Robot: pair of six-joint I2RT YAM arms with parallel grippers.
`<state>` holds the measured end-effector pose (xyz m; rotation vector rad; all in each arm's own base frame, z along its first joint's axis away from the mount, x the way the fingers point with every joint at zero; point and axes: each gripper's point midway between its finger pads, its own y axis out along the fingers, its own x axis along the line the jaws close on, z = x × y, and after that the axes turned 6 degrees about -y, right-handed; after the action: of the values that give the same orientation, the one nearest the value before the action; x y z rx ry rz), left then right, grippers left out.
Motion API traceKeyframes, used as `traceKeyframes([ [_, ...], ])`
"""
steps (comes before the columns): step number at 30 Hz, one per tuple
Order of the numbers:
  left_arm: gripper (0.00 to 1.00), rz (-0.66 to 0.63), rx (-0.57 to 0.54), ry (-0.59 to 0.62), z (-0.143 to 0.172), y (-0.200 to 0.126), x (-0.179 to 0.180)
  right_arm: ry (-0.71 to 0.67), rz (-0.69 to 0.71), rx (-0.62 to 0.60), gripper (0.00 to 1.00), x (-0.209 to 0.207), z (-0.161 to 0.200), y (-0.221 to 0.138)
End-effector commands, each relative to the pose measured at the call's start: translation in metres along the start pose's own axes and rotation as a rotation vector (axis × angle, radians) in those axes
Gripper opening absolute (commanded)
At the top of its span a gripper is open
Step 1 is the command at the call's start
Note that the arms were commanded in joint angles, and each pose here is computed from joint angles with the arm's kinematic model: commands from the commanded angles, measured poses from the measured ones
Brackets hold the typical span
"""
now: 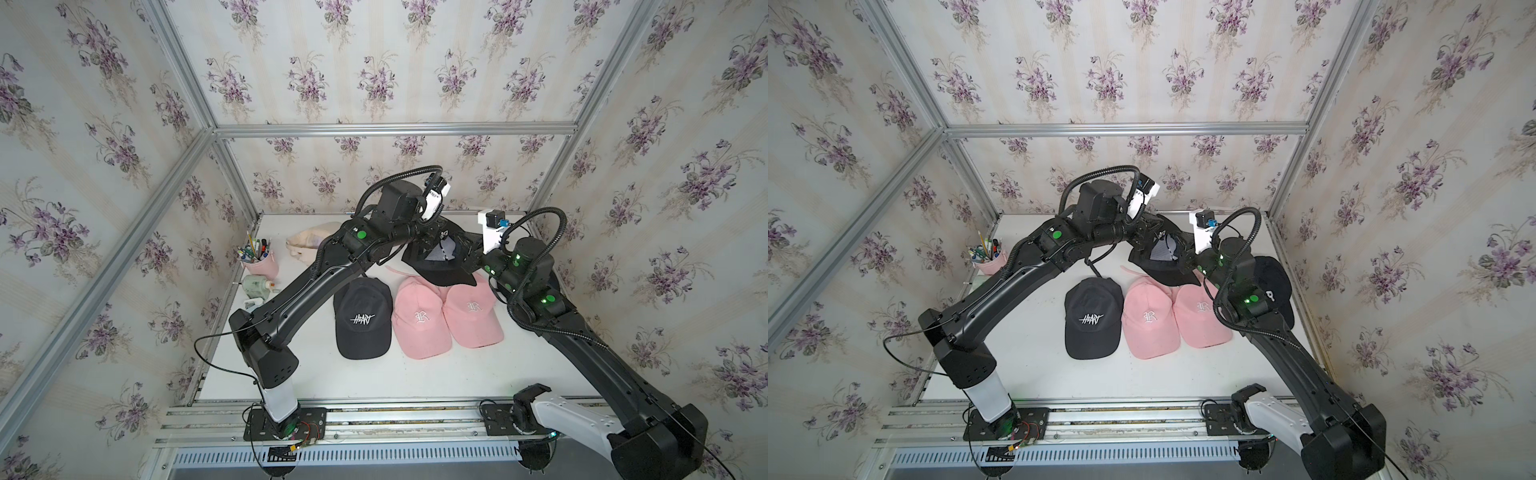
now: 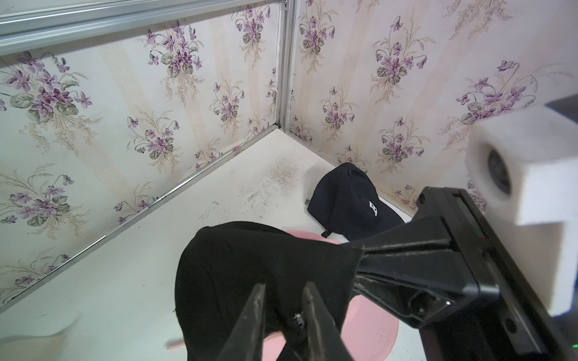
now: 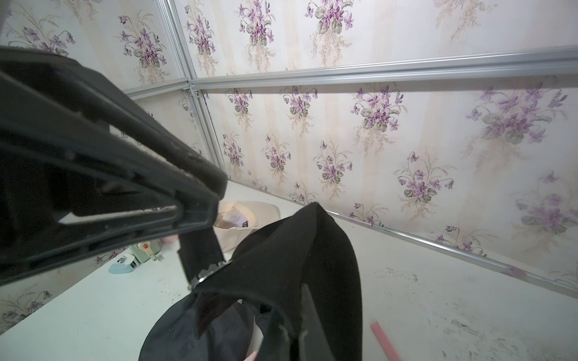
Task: Open the adjustable buckle of the baseball cap
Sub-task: Open the adjustable buckle on the baseball cap, then pull the adjustable strap on the baseball cap.
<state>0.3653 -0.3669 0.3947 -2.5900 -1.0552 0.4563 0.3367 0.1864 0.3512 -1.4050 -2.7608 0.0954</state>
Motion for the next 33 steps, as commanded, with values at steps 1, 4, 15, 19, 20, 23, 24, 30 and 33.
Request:
traceKeyframes([
  [1,0.37,0.032,-0.070,0.045,-0.017,-0.012,-0.008,0.001,-0.019,-0.024,0.00,0.003,-0.008,0.002],
  [4,0.43,0.060,-0.127,0.144,-0.029,-0.034,-0.015,-0.006,-0.024,-0.017,0.00,0.003,-0.007,0.004],
  [15,0.60,0.088,-0.118,0.337,0.011,-0.063,-0.018,-0.024,-0.050,0.004,0.00,0.006,-0.010,0.011],
  [19,0.64,0.102,-0.108,0.333,0.029,-0.055,-0.017,-0.028,-0.053,0.002,0.00,0.006,-0.012,0.011],
  [20,0.64,0.107,-0.115,0.330,0.031,-0.051,-0.017,-0.028,-0.056,0.001,0.00,0.007,-0.013,0.011],
  [23,0.65,0.113,-0.122,0.324,0.035,-0.038,-0.017,-0.024,-0.066,0.002,0.00,0.009,-0.013,0.010],
  [24,0.66,0.112,-0.120,0.327,0.036,-0.033,-0.016,-0.023,-0.069,0.002,0.00,0.009,-0.013,0.009],
  [30,0.68,0.111,-0.110,0.330,0.038,-0.011,-0.013,-0.018,-0.085,-0.004,0.00,0.014,-0.016,0.002],
  [33,0.67,0.102,-0.098,0.326,0.040,-0.002,-0.010,-0.019,-0.086,-0.006,0.00,0.015,-0.017,-0.002],
])
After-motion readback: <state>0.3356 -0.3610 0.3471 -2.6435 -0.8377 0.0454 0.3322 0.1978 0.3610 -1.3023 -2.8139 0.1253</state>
